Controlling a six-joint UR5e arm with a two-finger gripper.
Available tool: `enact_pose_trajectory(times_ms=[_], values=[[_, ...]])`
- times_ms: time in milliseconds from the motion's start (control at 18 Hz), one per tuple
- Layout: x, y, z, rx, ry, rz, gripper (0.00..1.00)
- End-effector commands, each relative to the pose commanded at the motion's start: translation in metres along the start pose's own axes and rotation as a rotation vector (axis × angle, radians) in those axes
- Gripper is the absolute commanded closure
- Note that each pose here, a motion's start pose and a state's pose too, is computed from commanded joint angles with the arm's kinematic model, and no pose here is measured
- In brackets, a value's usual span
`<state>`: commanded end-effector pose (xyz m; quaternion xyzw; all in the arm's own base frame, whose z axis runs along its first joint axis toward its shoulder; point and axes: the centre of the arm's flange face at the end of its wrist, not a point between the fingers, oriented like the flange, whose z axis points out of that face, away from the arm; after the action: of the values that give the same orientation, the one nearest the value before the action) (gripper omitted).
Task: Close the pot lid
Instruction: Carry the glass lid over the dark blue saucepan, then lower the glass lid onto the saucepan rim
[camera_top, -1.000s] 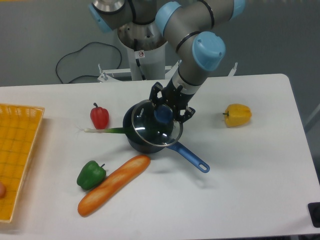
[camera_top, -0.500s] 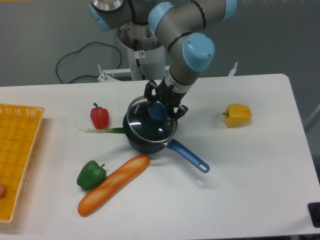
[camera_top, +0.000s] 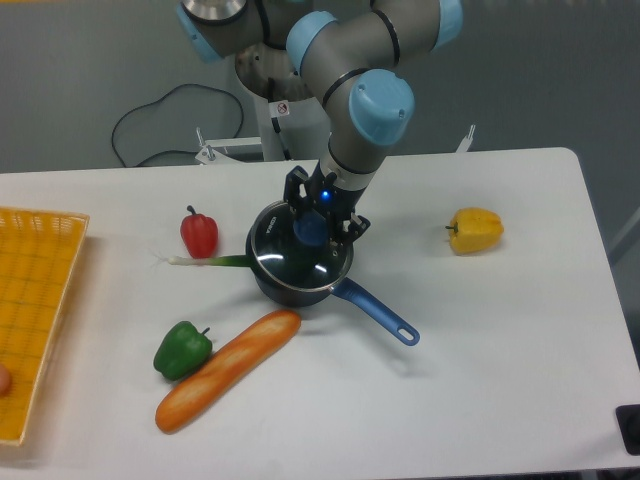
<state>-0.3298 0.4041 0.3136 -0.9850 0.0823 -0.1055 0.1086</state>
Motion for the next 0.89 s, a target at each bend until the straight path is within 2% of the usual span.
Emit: enact_pose_trajectory(times_ms=[889], values=[[0.021,0.0,0.013,-0.025,0.006,0.021,0.73]])
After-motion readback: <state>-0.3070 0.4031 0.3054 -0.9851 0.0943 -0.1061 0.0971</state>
